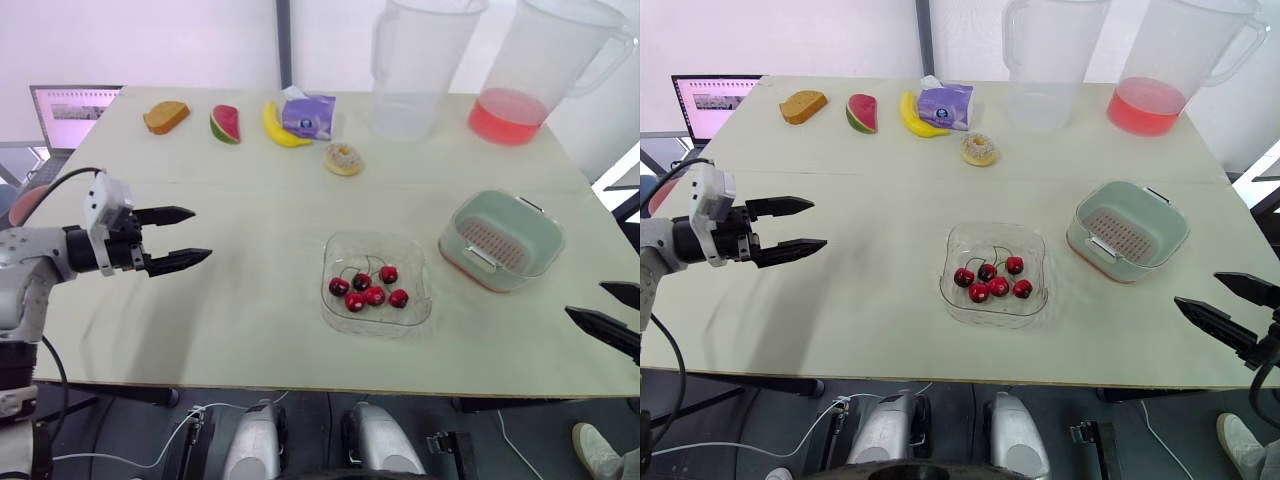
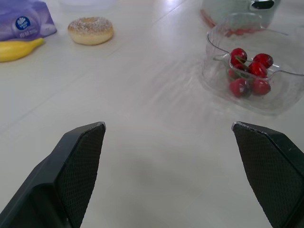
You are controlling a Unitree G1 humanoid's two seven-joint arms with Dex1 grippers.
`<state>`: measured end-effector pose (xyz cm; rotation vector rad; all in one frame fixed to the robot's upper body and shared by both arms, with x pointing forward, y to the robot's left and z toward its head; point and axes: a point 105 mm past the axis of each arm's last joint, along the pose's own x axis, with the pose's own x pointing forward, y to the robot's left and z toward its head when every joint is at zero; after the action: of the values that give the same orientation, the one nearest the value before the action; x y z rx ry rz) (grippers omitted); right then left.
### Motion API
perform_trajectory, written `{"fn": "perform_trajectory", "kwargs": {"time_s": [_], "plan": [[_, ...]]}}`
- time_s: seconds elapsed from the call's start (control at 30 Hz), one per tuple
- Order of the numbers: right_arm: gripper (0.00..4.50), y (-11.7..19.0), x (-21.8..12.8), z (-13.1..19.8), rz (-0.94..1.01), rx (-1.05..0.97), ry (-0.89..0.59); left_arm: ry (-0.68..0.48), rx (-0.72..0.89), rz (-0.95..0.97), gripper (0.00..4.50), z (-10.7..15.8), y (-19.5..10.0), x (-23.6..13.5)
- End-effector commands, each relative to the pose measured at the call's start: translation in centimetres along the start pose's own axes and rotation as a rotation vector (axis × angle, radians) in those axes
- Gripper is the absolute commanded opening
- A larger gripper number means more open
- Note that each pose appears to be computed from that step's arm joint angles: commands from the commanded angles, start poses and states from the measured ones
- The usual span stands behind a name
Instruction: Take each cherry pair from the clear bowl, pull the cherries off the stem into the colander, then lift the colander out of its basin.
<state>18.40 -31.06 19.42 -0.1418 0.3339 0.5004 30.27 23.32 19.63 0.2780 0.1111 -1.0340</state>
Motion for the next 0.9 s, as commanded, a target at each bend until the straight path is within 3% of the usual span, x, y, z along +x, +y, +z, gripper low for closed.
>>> {"fn": "perform_trajectory", "kwargs": {"time_s": [0.03, 0.2, 0.3, 0.5, 0.63, 0.73, 0.8, 0.9], "plan": [[4.46, 2.8, 1.4, 3.6, 0.101, -0.121, -0.019, -0.01, 0.09, -0.083, 4.5, 2.0, -1.2, 1.0], [4.46, 6.5, 4.8, 6.0, 0.255, -0.276, 0.062, 0.0, 0.113, -0.255, 4.5, 3.0, -4.7, 3.5], [4.46, 8.0, 8.7, 8.0, 0.287, -0.381, 0.086, 0.036, 0.107, -0.36, 4.5, 2.6, -7.0, 5.3], [4.46, 11.3, 12.5, 9.6, 0.42, -0.462, 0.182, 0.028, 0.112, -0.412, 4.5, 3.2, -8.6, 7.5], [4.46, 12.8, 13.6, 8.9, 0.5, -0.553, 0.302, -0.004, 0.143, -0.424, 4.5, 3.7, -9.1, 8.4], [3.67, 12.7, 14.5, 8.1, 0.513, -0.639, 0.386, -0.029, 0.144, -0.419, 4.5, 4.0, -9.4, 8.8], [2.73, 12.6, 14.9, 7.7, 0.524, -0.679, 0.424, -0.037, 0.142, -0.414, 4.5, 4.2, -9.5, 8.9], [2.73, 12.5, 15.6, 7.0, 0.54, -0.709, 0.467, -0.039, 0.14, -0.408, 4.5, 4.2, -9.6, 9.0]]}}
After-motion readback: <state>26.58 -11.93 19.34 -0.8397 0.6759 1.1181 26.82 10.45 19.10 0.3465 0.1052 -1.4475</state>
